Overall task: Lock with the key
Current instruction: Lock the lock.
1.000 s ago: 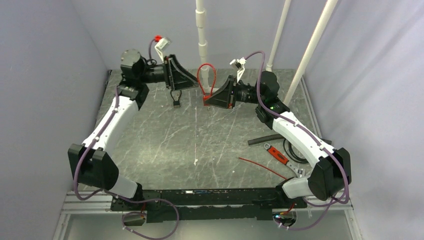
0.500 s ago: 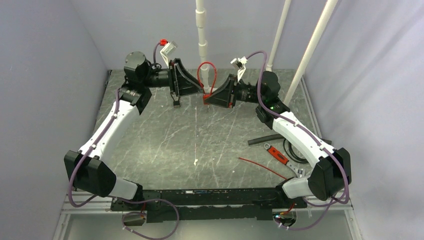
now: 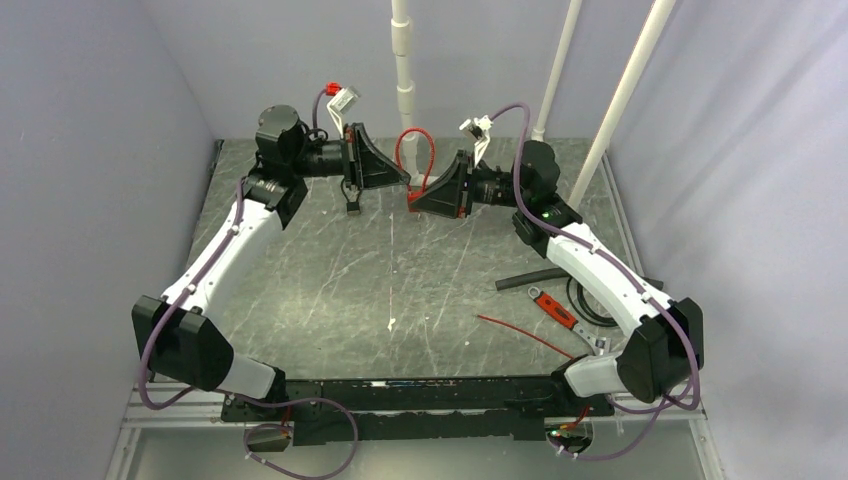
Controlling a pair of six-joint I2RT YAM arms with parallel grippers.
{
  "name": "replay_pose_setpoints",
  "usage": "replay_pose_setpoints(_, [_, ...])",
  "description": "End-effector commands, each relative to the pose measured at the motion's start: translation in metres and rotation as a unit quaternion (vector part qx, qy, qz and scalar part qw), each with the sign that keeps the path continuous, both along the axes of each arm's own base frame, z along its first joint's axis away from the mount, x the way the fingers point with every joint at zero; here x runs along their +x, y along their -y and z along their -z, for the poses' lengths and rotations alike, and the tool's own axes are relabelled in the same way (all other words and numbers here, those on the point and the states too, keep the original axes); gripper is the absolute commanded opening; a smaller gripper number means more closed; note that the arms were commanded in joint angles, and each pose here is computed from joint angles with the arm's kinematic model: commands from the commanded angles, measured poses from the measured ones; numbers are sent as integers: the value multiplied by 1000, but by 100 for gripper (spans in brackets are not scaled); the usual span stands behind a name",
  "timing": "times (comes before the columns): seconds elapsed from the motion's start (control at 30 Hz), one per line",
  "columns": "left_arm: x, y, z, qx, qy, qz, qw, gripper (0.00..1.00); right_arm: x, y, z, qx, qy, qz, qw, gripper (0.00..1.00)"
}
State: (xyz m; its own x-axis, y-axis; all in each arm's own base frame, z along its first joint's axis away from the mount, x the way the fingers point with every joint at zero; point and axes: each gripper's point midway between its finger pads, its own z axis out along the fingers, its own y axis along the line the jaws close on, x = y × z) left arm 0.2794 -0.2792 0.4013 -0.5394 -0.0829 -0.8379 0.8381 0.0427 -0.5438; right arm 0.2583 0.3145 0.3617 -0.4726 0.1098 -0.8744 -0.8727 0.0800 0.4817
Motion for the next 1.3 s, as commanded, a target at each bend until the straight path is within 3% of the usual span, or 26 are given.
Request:
replay_pose_setpoints(0.0, [-15, 4, 12, 38, 19, 34, 999, 0, -6, 3, -35, 5, 79, -7, 997, 0])
replay_pose_setpoints(0.23, [-28, 14, 45, 106, -9, 43, 993, 0, -1, 9, -55, 2, 186, 23, 982, 0])
replay_pose_setpoints(0.43, [-25, 27, 61, 106, -79, 26, 991, 0, -3, 6, -65, 3, 252, 24, 967, 0])
replay_pose_setpoints(0.73, [-54, 20, 98, 151, -89, 81, 981, 0, 4, 13, -75, 18, 242, 50, 969, 0])
replay_pose_setpoints(0.83, [-48, 13, 96, 129, -115, 77, 982, 0, 6, 15, -79, 27, 238, 58, 969, 0])
replay_pose_setpoints(1.0, [-56, 35, 88, 101, -80, 94, 987, 0, 4, 8, -83, 60, 214, 51, 974, 0])
replay_pose_setpoints(1.17, [-65, 39, 94, 81, -119, 131, 981, 0, 7, 6, -92, 80, 204, 61, 974, 0])
replay_pose_setpoints(1.27, [-52, 30, 85, 88, -73, 98, 989, 0, 12, 11, -87, 74, 189, 80, 976, 0])
